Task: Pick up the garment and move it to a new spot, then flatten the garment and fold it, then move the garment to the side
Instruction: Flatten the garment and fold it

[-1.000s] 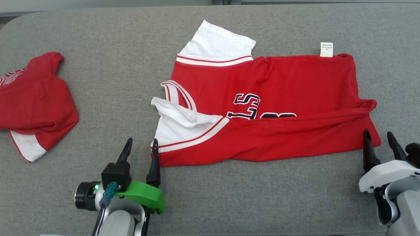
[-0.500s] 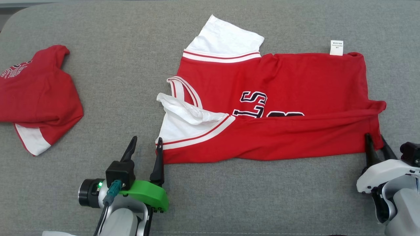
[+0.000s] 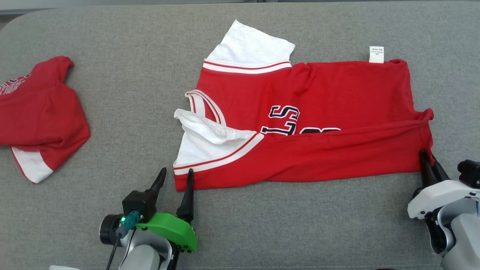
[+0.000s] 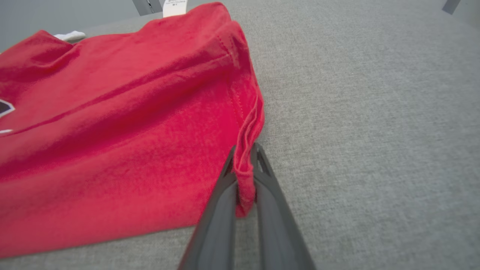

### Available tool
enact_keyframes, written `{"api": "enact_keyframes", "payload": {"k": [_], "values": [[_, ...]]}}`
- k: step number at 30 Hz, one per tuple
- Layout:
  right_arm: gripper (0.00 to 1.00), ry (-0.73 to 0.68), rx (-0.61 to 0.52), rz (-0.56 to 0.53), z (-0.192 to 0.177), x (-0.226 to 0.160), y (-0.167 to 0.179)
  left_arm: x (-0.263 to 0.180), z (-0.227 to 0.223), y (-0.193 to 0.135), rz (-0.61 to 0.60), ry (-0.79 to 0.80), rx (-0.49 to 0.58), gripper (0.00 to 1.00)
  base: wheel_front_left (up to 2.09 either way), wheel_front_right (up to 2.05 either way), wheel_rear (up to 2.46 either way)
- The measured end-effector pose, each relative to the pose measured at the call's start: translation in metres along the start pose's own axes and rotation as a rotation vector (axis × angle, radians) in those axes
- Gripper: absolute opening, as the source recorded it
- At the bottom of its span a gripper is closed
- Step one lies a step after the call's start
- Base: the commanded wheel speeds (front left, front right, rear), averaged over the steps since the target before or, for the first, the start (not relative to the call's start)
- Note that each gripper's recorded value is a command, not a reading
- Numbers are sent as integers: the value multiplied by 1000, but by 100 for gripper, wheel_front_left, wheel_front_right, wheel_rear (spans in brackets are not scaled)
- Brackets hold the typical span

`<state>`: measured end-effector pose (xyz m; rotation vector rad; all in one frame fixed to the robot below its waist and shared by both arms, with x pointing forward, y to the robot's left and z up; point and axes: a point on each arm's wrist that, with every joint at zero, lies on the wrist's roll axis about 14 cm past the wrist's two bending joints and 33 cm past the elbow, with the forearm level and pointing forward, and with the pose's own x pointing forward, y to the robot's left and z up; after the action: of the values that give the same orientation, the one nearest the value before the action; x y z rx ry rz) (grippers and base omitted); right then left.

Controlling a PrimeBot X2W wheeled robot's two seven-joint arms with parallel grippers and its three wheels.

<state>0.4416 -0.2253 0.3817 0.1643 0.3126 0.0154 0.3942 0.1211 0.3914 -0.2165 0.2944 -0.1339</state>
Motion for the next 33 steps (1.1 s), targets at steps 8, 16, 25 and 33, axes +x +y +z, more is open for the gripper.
{"api": "enact_keyframes", "payload": {"k": [8, 16, 25, 33], "values": [[0, -7, 6, -3, 1, -2, -1, 1, -19, 0, 11, 61, -39, 100, 0, 0, 0], [0, -16, 6, -4, 3, -2, -1, 3, -29, -3, -1, 96, -54, 31, 0, 0, 0], [0, -40, 14, 1, 10, -2, 4, 5, -19, -15, -61, 72, -93, 0, 0, 0, 0], [0, -95, 37, 5, 28, -5, 10, 0, 8, -11, -62, -17, -123, 0, 0, 0, 0]]}}
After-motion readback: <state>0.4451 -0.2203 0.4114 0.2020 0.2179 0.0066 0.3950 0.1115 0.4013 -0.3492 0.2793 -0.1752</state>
